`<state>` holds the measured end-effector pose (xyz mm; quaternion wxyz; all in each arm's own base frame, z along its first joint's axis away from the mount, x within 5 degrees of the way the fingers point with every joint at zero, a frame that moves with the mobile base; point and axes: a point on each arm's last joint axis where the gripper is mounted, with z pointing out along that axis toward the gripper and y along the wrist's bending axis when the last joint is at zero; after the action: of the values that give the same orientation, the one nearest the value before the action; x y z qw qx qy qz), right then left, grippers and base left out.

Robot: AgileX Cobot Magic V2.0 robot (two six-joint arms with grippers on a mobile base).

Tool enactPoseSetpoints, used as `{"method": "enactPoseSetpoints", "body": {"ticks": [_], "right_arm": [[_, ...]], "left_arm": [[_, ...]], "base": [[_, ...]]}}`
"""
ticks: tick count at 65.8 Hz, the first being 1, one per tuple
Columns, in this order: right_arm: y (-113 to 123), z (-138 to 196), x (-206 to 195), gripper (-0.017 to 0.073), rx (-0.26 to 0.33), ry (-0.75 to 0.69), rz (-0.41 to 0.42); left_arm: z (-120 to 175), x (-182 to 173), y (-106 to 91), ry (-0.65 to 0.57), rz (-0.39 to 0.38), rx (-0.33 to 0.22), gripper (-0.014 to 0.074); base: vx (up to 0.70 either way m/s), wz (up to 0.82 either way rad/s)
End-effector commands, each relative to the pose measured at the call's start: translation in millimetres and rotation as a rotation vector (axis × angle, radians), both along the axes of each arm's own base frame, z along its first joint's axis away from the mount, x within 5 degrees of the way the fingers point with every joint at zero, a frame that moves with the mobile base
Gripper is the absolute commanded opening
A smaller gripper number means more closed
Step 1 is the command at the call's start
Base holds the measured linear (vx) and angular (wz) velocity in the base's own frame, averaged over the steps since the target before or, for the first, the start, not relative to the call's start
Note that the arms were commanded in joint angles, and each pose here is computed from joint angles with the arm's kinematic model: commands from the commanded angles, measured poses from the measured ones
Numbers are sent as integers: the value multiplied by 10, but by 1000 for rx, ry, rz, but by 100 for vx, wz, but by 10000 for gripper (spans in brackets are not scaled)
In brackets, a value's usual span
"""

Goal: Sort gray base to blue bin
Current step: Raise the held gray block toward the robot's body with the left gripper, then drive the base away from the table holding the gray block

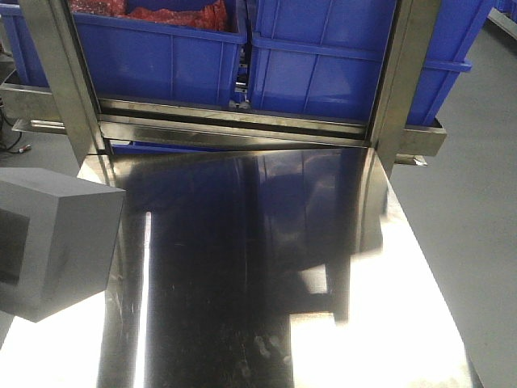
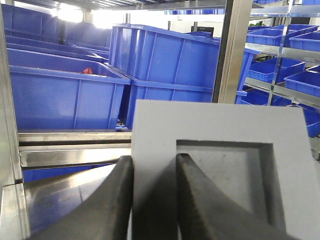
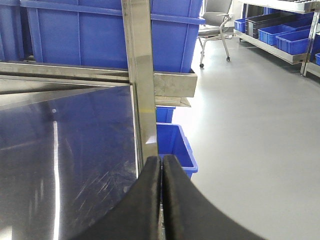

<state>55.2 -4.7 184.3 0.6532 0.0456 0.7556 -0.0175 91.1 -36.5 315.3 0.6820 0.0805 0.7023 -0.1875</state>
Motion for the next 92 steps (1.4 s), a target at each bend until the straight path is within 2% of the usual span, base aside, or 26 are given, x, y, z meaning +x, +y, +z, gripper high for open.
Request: {"method": "enactPoseSetpoints", "body": {"ticks": [1, 92], "right_arm": [[-2, 64, 7, -5, -16, -74, 0], [-2, 64, 7, -5, -16, -74, 0]], "left_arm": [[192, -13, 18, -120, 13, -67, -6], [192, -13, 18, -120, 13, -67, -6]], "base": [[0, 0], [0, 0]]}}
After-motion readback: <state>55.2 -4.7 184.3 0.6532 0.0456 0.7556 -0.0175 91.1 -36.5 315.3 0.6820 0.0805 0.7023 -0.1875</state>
